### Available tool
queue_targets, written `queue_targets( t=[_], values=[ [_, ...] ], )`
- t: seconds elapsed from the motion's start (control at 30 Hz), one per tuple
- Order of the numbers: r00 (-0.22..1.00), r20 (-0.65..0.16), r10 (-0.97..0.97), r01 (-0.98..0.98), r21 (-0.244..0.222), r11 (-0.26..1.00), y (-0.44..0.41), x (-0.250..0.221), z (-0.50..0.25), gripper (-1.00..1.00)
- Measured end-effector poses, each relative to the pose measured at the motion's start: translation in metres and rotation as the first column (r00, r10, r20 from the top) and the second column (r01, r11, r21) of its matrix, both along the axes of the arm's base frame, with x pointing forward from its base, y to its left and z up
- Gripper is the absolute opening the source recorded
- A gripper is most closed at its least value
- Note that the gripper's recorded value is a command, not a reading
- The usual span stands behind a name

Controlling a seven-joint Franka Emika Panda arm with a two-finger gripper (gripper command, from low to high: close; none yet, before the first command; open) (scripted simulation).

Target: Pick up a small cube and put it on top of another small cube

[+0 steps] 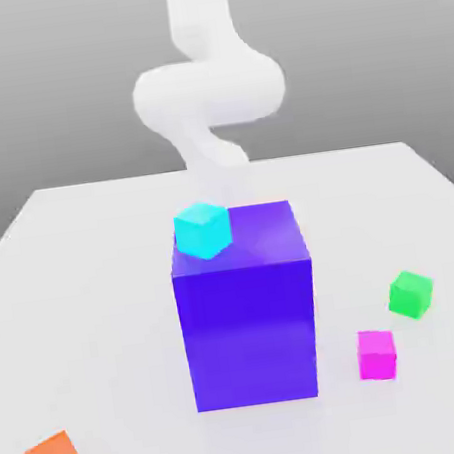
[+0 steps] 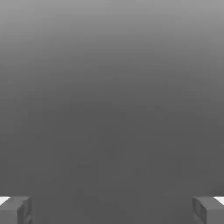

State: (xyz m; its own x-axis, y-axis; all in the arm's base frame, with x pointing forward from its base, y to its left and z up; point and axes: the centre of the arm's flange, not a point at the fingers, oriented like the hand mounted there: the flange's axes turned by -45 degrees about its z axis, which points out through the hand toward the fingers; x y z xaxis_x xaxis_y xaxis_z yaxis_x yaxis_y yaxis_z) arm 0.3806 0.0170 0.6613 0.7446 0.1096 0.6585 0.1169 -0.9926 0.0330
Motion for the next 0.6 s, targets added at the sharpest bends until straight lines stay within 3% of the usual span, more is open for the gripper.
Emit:
queue_targets(
  t=[0.13, 0.3, 0.47, 0.6],
  values=[
    [0.966, -0.137, 0.219, -0.230, -0.072, 0.970, 0.039, 0.042, -0.093, 0.00],
    [0.842, -0.301, 0.448, -0.500, -0.120, 0.858, 0.092, 0.057, -0.209, 0.00],
    [0.641, -0.458, 0.616, -0.733, -0.125, 0.669, 0.136, 0.037, -0.322, 0.00],
    [0.430, -0.572, 0.699, -0.882, -0.099, 0.462, 0.164, -0.002, -0.405, 0.00]
  ],
)
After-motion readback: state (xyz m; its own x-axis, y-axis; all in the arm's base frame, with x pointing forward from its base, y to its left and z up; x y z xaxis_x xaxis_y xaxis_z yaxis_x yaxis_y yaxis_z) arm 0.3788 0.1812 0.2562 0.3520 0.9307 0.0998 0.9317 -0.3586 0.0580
